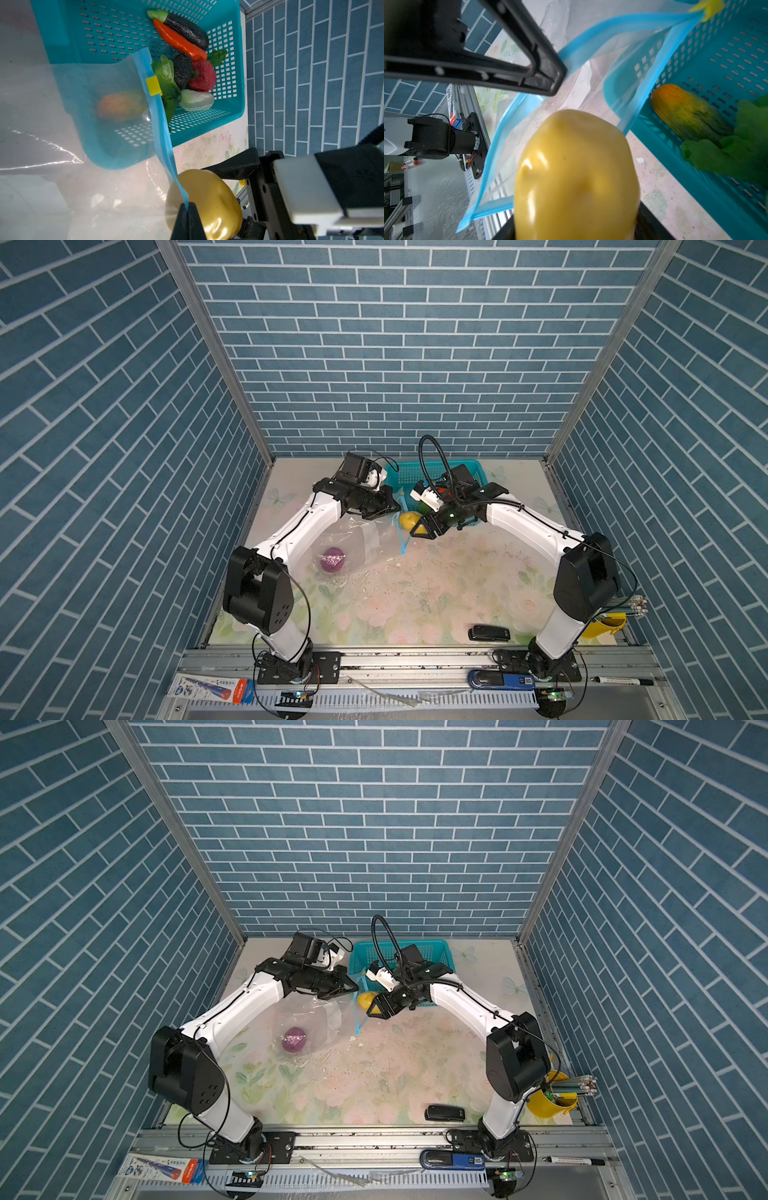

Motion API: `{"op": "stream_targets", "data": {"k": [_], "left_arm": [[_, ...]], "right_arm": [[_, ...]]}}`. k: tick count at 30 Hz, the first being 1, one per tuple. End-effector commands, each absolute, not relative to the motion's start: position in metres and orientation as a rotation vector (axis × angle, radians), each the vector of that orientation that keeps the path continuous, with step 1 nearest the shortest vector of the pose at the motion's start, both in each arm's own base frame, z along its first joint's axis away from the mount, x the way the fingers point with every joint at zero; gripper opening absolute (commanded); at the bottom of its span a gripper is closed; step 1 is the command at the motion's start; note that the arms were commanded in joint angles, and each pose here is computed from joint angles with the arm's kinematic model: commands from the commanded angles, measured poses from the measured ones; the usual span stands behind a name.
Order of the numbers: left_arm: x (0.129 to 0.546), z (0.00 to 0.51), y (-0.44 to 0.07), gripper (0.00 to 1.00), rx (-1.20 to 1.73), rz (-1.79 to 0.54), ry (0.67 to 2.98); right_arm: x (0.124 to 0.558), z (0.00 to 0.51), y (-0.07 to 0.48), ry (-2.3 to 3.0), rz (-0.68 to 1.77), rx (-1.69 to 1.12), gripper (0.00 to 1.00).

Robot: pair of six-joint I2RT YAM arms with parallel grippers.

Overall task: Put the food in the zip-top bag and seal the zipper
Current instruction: 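Carry the yellow potato with the right gripper over the bag opening, then open the right gripper to drop the potato into the bag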

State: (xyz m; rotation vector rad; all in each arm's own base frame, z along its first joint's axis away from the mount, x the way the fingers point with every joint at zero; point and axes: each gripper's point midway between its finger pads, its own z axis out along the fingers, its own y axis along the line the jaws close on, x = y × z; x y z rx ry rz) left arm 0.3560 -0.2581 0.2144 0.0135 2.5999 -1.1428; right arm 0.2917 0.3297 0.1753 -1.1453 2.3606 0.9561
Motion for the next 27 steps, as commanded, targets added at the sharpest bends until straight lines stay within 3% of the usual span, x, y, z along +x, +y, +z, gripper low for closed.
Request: {"op": "stream_targets", "data": {"k": [1, 27], "left_arm": [[0.348, 0.227, -0.261, 0.0, 0.055, -1.166, 2.576], [0.345, 0.227, -0.266, 0.0, 0.063, -1.183, 2.573]], "right_arm": [[0.292, 0.187, 0.339, 2.316, 0.974, -1.209, 0.5], [0.296, 0.176, 0.347, 2.373, 0.944, -1.249, 0.55]]}}
